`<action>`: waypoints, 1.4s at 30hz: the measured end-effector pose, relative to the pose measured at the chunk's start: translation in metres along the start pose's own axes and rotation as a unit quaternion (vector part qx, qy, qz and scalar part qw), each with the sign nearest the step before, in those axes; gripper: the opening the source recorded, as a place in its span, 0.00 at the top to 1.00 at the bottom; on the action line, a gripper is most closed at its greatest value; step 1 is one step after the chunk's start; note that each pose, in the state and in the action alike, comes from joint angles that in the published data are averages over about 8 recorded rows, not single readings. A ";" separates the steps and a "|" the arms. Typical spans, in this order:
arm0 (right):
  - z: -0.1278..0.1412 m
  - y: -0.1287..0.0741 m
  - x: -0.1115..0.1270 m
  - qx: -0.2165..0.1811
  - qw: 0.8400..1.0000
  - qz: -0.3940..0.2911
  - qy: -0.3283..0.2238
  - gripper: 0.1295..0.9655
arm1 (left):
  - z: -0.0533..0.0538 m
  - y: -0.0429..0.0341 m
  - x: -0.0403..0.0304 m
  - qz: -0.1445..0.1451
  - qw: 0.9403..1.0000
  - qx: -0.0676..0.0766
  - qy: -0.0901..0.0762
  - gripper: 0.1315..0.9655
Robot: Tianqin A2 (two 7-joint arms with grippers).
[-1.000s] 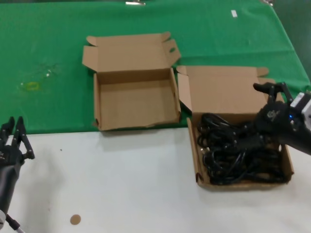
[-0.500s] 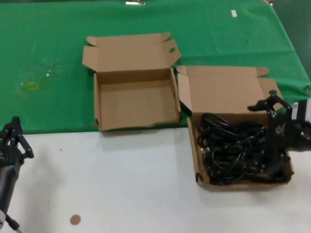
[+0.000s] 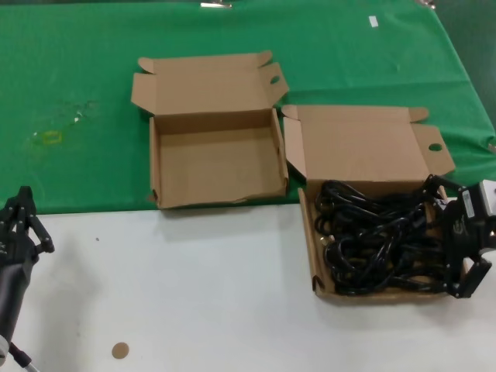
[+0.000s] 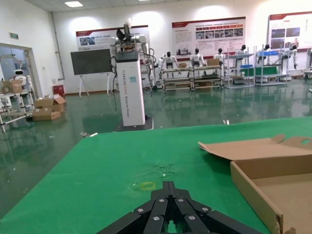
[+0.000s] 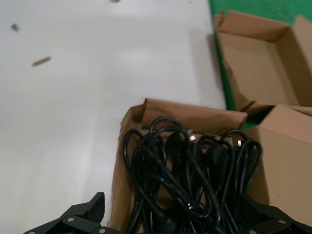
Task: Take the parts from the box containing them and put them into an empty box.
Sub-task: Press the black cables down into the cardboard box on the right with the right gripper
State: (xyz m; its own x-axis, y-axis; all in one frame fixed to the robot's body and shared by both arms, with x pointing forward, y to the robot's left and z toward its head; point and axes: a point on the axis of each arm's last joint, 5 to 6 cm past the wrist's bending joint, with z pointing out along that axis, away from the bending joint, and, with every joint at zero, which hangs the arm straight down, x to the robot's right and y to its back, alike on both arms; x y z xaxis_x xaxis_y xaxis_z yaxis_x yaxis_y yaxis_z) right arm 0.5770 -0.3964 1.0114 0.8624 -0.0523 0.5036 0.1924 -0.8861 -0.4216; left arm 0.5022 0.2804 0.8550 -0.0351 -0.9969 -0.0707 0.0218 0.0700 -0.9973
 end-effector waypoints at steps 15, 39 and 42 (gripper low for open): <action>0.028 0.009 0.032 -0.024 0.998 -0.050 -0.014 0.08 | 0.000 0.0000 0.0000 0.000 1.000 0.000 0.000 0.99; 0.050 0.009 0.043 -0.039 0.997 -0.068 -0.016 0.54 | 0.000 0.0000 0.0000 0.000 1.000 0.000 0.000 0.99; 0.049 0.008 0.042 -0.041 0.997 -0.070 -0.016 0.63 | 0.000 0.0000 0.0000 0.000 1.000 0.000 0.000 0.99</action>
State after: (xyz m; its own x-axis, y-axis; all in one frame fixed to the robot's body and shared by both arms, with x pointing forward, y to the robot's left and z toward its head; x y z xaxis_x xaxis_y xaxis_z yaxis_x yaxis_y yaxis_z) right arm 0.6375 -0.3832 0.9926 0.8447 0.0877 0.5281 0.2741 -0.9182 -0.2859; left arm 0.5022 0.2804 0.8550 -0.0351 -0.9969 -0.0704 0.0217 0.0696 -0.9973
